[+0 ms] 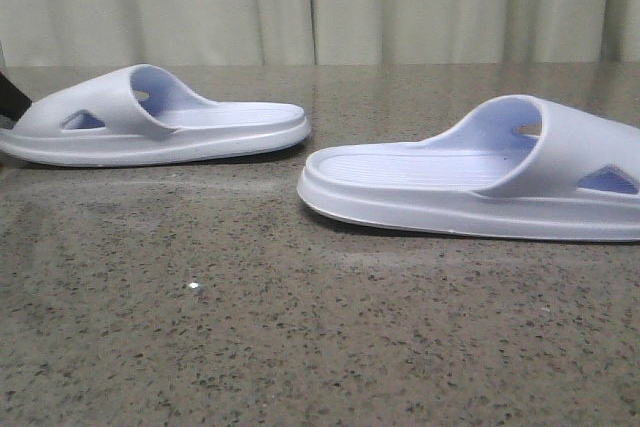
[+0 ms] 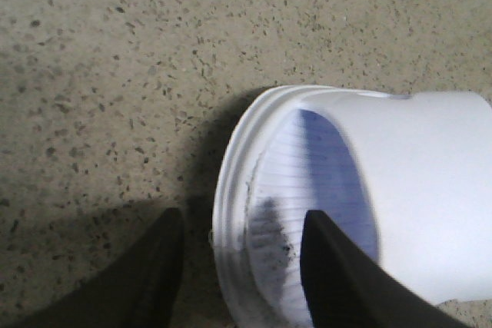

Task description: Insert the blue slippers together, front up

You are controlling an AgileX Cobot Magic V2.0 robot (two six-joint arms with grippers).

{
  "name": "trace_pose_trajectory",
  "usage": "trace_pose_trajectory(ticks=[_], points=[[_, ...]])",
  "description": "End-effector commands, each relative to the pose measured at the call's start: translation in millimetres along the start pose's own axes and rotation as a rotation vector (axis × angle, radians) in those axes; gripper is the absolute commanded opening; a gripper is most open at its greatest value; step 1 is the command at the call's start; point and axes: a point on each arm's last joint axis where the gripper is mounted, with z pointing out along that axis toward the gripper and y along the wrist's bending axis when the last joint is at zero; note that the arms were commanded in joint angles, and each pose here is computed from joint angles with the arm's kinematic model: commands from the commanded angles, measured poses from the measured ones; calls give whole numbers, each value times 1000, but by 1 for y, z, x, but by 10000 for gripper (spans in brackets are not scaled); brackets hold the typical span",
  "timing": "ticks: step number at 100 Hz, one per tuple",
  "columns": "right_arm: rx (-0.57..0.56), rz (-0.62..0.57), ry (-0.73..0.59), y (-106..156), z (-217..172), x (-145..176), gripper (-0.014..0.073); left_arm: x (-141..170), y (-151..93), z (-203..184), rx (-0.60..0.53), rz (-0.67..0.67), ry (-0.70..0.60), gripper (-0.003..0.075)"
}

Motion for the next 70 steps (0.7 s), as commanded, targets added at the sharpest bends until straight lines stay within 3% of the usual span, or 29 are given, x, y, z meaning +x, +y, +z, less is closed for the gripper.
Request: trace_pose_trajectory(ticks=[1,30,44,61,70], points=[[-5,-23,-73,6,-7,-10,-107,-11,-16,-8,62,17,-60,307],[-4,-23,-75,6,-7,-10,-107,-11,-18,-2,49,40,-60,270],[-4,-23,-75,6,-7,-10,-107,-8,-15,4,74,23,-23,185],[-4,-23,-75,6,-7,-10,-107,-8,-15,5,82,21,-18,19],[-5,-23,-73,6,-7,-10,-107,-7,-16,3,90,23,-16,15]])
